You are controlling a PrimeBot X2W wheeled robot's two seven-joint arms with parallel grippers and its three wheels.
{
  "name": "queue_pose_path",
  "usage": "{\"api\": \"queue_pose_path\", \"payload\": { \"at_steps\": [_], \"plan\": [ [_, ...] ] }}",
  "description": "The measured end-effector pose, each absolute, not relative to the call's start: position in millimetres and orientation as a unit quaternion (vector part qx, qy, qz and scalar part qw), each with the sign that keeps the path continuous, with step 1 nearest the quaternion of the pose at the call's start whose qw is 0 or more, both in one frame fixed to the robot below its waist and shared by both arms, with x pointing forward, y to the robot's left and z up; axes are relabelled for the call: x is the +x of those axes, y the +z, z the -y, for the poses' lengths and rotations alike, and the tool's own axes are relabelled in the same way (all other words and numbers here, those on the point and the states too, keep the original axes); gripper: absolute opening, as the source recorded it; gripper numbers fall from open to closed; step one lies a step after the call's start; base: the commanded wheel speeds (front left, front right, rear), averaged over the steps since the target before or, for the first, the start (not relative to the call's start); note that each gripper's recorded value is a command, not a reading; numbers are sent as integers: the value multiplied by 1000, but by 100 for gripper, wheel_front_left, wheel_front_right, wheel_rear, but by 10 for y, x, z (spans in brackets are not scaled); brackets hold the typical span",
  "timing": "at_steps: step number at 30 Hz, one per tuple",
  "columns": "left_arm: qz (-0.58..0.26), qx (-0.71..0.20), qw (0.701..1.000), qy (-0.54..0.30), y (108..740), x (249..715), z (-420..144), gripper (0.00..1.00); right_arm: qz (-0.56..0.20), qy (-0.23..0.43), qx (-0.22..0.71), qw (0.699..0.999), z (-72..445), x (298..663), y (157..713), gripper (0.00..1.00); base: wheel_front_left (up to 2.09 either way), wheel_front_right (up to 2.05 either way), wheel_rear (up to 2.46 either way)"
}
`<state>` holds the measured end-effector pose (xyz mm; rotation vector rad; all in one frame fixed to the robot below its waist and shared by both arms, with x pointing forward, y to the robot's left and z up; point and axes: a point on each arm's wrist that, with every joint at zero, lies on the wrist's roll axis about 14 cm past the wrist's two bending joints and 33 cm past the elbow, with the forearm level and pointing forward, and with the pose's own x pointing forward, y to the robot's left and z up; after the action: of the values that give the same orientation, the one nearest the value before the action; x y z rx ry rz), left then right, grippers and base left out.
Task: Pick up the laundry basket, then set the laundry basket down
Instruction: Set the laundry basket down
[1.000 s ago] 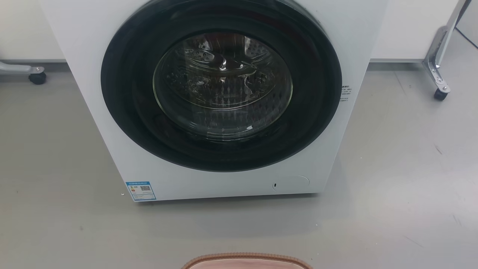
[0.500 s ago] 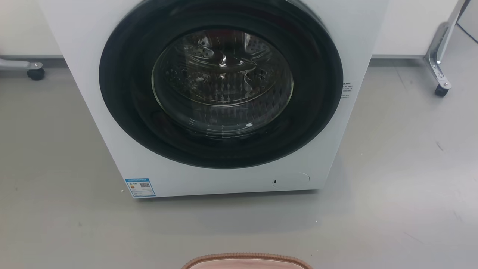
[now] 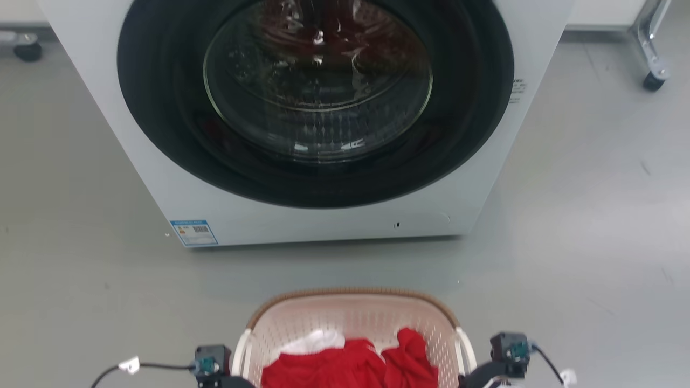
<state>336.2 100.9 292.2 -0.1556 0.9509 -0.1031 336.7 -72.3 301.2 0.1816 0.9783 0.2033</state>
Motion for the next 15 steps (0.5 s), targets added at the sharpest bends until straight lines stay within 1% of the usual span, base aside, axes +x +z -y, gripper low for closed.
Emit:
{"api": "queue_pose_path", "payload": {
  "at_steps": [8,9,15],
  "plan": [
    [-435,-81,895,-50,2964,3891,-975,0,-443,91,75,889,780,3981,3082,0,0,0,0],
    [-433,-83,896,-50,2950,3998,-965,0,-440,90,71,890,791,4100,3068,0,0,0,0],
    [-429,-84,898,-51,2860,4272,-944,0,-437,86,64,893,820,4394,2970,0,0,0,0]
  ]
}}
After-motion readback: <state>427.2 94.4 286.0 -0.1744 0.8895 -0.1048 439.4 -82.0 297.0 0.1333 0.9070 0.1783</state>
